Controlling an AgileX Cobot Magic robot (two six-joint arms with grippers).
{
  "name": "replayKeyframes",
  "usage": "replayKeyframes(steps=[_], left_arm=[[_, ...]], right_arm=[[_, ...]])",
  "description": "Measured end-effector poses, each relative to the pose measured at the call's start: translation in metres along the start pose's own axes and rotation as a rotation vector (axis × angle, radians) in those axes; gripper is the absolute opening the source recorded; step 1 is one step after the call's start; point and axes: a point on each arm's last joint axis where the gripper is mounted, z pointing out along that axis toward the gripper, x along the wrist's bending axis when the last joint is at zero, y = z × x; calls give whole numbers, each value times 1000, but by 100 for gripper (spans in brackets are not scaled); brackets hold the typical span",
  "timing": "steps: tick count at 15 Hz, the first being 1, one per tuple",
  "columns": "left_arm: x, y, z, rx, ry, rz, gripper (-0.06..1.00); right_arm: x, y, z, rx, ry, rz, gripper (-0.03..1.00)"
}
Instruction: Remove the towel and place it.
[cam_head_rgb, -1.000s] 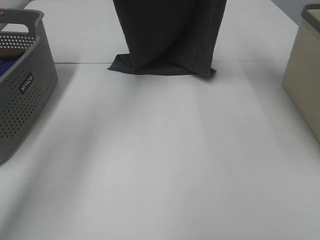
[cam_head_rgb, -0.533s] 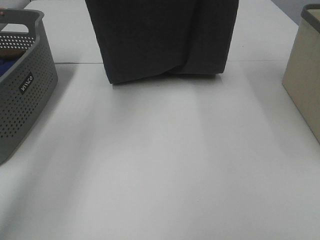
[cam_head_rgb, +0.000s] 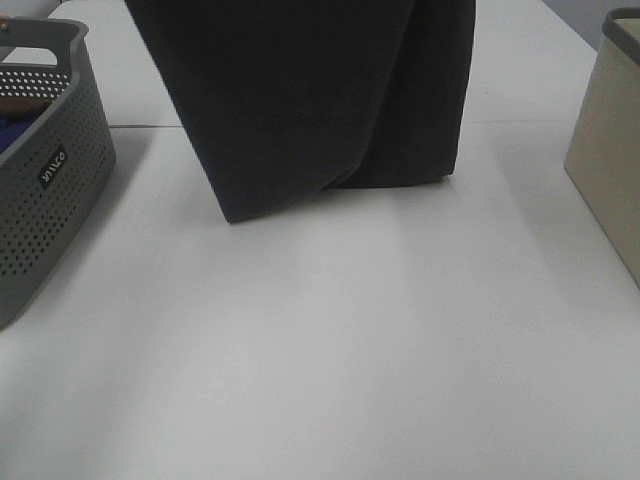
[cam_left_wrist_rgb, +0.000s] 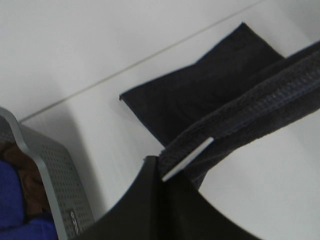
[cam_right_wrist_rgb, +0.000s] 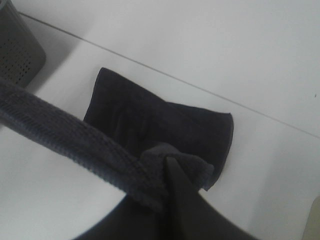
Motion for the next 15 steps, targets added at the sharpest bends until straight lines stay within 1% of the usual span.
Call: replayKeyframes(steps=[2, 3, 6, 8, 11, 12, 15], left_arm=[[-7, -29, -5, 80, -27, 32, 0], [-10, -42, -10, 102, -42, 40, 0], [-18, -80, -17, 171, -85, 27, 0], [-24, -101, -31, 182, -117, 13, 0], [-31, -136, -52, 187, -140, 0, 0], [-34, -148, -58, 191, -159, -12, 0], [-48, -186, -59, 237, -265, -77, 0]], right_arm=[[4, -17, -1, 60, 27, 11, 1], [6, -26, -5, 82, 38, 18, 1], [16, -59, -19, 148, 72, 47, 1], [21, -79, -24, 187, 99, 80, 1], [32, -110, -28, 249, 177, 134, 1], [35, -120, -29, 268, 191, 147, 1], [38, -149, -29, 330, 201, 185, 1]])
